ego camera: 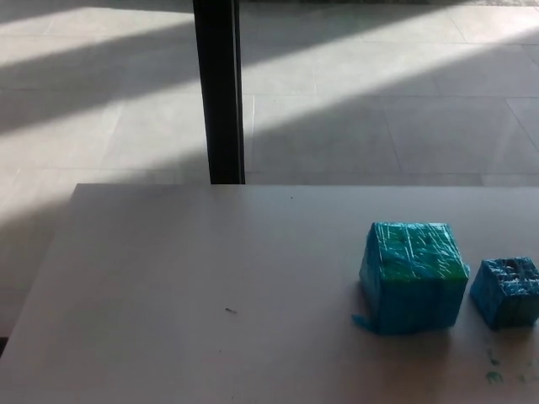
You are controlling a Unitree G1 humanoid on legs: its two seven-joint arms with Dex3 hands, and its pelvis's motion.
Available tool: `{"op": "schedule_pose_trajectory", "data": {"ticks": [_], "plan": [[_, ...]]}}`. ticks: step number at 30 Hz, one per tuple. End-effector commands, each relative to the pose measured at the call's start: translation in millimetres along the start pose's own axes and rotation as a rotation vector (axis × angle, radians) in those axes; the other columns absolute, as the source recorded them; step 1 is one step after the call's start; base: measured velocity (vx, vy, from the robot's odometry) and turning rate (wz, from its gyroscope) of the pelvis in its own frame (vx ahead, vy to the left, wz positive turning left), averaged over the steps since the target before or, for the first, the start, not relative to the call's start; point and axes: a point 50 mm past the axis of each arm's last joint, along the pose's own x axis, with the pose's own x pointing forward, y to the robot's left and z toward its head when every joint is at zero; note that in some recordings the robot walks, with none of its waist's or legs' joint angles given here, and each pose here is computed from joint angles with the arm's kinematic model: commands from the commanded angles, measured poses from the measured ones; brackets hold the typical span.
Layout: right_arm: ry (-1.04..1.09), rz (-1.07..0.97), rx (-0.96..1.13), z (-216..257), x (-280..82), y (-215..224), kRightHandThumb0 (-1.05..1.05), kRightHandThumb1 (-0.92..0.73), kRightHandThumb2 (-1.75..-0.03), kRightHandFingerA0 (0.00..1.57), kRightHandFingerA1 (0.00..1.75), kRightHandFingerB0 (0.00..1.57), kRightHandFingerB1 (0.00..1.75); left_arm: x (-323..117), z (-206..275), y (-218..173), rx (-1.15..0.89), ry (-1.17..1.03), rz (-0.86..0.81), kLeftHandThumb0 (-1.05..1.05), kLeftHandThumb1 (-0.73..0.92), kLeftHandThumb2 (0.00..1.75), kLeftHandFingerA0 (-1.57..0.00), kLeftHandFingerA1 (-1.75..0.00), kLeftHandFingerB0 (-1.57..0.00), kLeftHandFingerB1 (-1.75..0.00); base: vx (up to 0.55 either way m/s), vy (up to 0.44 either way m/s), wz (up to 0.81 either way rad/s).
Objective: The robot uses its right hand to pick up the small cube kept on the middle on the desk and place it on the bigger cube kept next to it
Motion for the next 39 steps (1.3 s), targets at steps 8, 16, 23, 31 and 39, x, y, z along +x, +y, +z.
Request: {"op": "schedule_pose_trajectory", "data": {"ticks": [8,16,23,31,39], "plan": [[0.074,-0.096,0.145,5.3,3.6,-27.2,-0.29,-0.67,-0.59,0.63,0.84,0.55,0.65,-0.4,10.0,16.2,-0.163,0.035,-0.033,-0.98,0.73,1.17,-0.44,-0.69,-0.39,-0.53,0.0,0.0,0.0],[0.158,-0.187,0.155,-3.5,1.6,-51.0,-0.32,-0.65,-0.58,0.57,0.77,0.53,0.6,-1.0,12.6,16.5,-0.131,0.027,-0.039,-1.0,0.92,0.72,-0.46,-0.7,-0.4,-0.43,0.0,0.0,0.0],[0.115,-0.285,0.279,28.8,0.8,-68.6,-0.29,-0.71,-0.6,0.46,0.95,0.27,0.57,-1.2,7.1,16.4,-0.135,0.036,-0.04,-0.99,0.92,0.73,-0.43,-0.63,-0.38,-0.43,0.0,0.0,0.0],[0.028,-0.429,0.474,92.4,1.3,-76.2,-0.27,-0.69,-0.58,0.55,1.52,0.32,0.73,-1.3,6.1,16.1,-0.163,0.042,-0.019,-0.97,0.71,1.15,-0.46,-0.7,-0.4,-0.54,0.0,0.0,0.0],[-0.198,-0.386,0.446,173.5,-7.6,-69.2,-0.34,-0.62,-0.58,1.06,1.52,0.48,0.58,-1.4,6.2,15.8,-0.181,0.037,-0.04,-1.0,0.92,0.71,-0.43,-0.69,-0.39,-0.44,0.0,0.0,0.0]]}}
